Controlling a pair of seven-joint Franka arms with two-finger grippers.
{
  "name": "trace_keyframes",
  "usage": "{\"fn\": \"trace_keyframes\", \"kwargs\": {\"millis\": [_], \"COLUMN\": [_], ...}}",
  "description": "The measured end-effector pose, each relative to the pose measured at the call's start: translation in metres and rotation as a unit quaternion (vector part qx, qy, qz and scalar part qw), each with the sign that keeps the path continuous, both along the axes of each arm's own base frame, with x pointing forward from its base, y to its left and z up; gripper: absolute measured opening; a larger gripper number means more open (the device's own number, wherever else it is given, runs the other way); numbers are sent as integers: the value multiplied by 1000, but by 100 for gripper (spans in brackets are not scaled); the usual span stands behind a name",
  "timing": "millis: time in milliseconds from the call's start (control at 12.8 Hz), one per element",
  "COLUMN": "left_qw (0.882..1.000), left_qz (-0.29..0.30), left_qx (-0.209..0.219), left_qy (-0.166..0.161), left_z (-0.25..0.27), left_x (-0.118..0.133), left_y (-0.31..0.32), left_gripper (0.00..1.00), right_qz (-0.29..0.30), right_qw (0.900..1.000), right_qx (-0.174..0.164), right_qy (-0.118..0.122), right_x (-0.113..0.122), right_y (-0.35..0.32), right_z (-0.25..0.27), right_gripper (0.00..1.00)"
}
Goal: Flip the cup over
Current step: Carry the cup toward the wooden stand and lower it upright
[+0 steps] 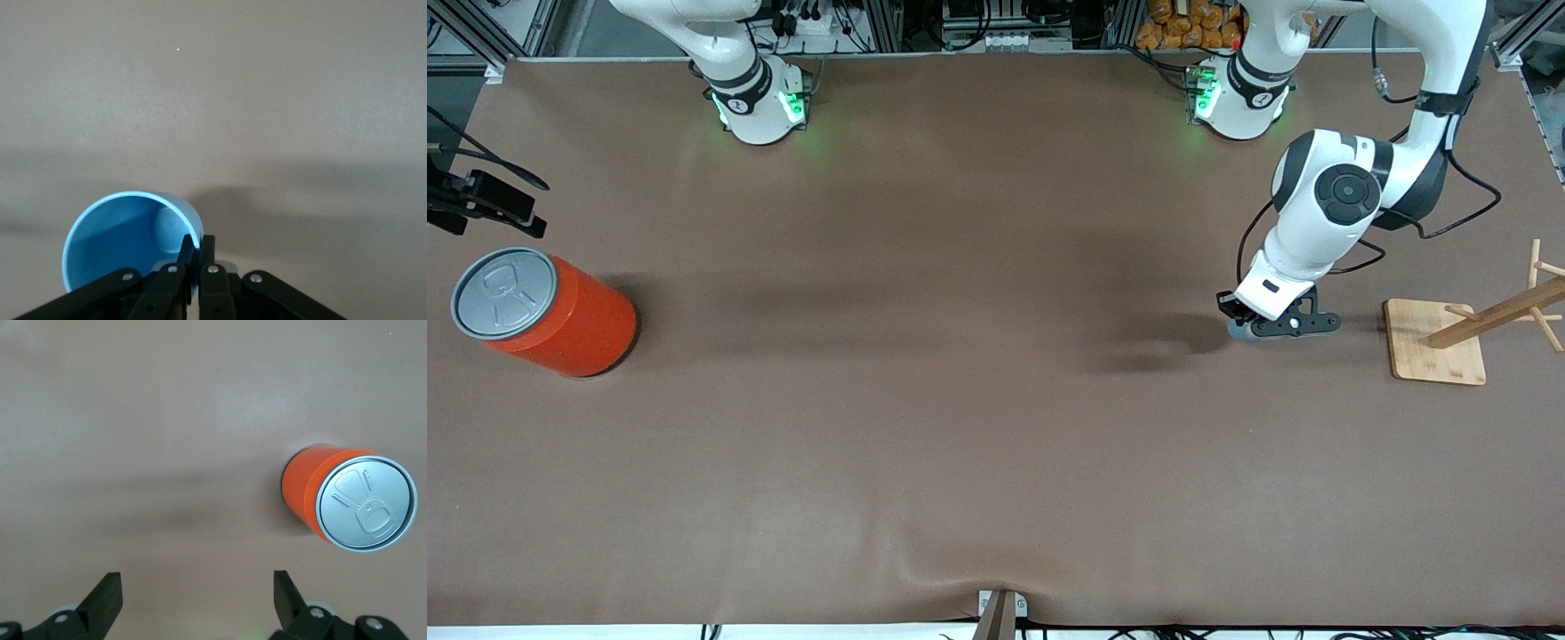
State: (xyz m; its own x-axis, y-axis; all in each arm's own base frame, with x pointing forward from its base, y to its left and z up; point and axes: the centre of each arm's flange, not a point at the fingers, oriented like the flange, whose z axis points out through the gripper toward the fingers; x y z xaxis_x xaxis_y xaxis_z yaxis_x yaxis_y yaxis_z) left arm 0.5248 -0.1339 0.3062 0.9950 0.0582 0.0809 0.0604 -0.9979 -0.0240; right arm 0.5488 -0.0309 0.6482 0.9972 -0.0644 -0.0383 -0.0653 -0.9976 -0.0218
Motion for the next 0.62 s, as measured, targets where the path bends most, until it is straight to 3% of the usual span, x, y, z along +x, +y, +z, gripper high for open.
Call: {"fn": "trace_keyframes", "kwargs": {"millis": [545,623], "left_qw": [1000,1000], "left_qz": [14,18], "left_qx": [-6,-7], "left_qy": [7,5], "left_z": [-40,-39], "left_x": [9,12], "left_y": [16,20], "left_gripper": [5,12], "right_qz": [0,0], "right_qw": [1000,1000], "right_qx": [0,0], "right_qy": [0,0], "right_x": [0,0], "right_y": [0,0], "right_z": [0,0], "right_gripper": [100,100]}}
